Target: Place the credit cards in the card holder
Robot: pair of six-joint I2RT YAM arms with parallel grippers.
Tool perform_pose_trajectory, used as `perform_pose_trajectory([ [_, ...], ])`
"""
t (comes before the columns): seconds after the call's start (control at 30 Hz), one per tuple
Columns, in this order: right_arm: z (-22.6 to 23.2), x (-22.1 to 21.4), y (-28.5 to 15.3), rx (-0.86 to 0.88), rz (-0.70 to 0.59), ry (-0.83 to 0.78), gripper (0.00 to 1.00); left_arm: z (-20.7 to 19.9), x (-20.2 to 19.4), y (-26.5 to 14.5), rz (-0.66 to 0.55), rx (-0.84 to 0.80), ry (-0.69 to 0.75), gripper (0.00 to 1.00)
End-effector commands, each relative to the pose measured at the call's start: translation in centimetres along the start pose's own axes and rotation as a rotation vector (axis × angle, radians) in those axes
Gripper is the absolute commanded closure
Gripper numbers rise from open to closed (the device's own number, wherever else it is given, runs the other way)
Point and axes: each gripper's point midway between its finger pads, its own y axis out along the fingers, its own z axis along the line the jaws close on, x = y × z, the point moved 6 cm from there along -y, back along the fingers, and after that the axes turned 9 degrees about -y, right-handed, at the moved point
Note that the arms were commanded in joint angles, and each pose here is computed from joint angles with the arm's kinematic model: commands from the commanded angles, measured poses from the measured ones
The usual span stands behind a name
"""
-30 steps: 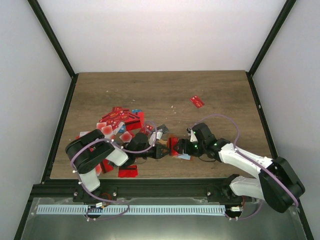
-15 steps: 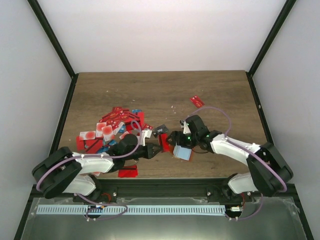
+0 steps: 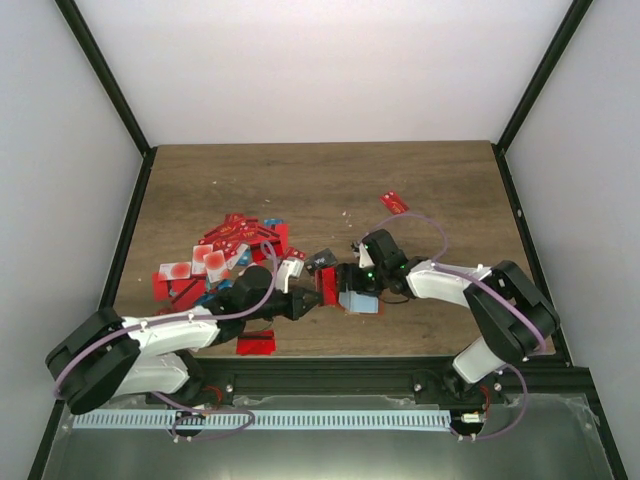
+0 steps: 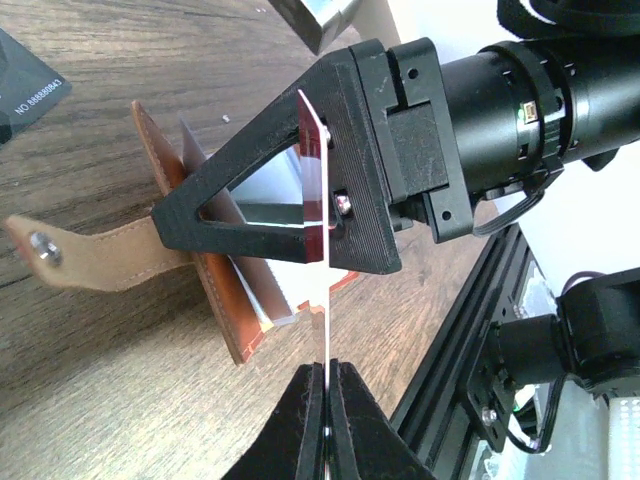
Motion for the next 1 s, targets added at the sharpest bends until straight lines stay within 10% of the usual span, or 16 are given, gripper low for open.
perform_pose_trajectory([
  [0.0, 0.6, 0.8, 0.2, 0.006, -0.017, -0.049, 0.22, -0.8, 0.5, 1.0, 0.022, -0.022, 0.051, 0.96],
  [0.37, 1.0, 0.3, 0.4, 0.065, 0.003, -0.082, 0.59, -1.2, 2.5, -0.9, -0.143, 0.021, 0.040, 0.96],
  [0.73, 2.0, 1.1, -0.5, 0.077, -0.024, -0.092, 0.48, 1.5, 0.8, -0.7, -0.115, 0.079, 0.021, 0.96],
  [0.97, 1.4, 0.2, 0.9, 0.111, 0.009, -0.059, 0.85, 0.9, 0.6, -0.6, -0.096, 0.029, 0.030, 0.96],
])
